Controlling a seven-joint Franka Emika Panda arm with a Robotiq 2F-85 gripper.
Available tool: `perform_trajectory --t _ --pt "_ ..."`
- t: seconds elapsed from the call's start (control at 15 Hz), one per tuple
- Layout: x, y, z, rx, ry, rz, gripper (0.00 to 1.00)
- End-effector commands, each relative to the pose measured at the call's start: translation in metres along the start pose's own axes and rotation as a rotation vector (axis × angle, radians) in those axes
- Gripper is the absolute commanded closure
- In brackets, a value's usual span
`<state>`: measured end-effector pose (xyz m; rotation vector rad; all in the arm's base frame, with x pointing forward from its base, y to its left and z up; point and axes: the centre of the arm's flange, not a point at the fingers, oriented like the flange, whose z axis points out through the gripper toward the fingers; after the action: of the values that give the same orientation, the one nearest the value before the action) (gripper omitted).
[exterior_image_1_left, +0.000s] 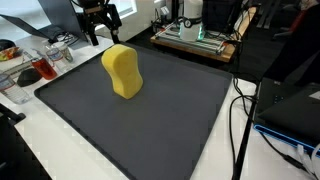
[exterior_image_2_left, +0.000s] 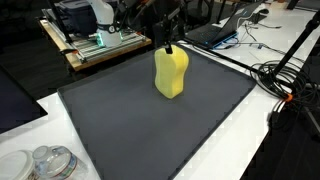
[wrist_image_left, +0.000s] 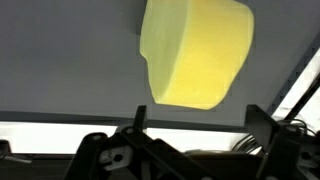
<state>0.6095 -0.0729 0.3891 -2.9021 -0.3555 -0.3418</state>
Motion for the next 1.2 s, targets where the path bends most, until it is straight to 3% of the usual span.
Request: perform_trajectory --t 0.0,0.53,0.93,1.0,1.07,1.13 --pt "0.013 -0.006 0.018 -0.109 -0.051 0.056 0.00" --pt "0.014 -0.024 0.043 -0.179 -0.153 0.119 0.00" --pt "0.011 -0.027 0.049 -0.145 -0.221 0.130 0.00" --pt "0.010 -0.027 0.051 -0.126 -0.241 0.119 0.06" --pt "0.009 -0.028 0.053 -0.112 -0.250 0.118 0.28" --pt "0.009 -0.028 0.054 -0.105 -0.259 0.116 0.30"
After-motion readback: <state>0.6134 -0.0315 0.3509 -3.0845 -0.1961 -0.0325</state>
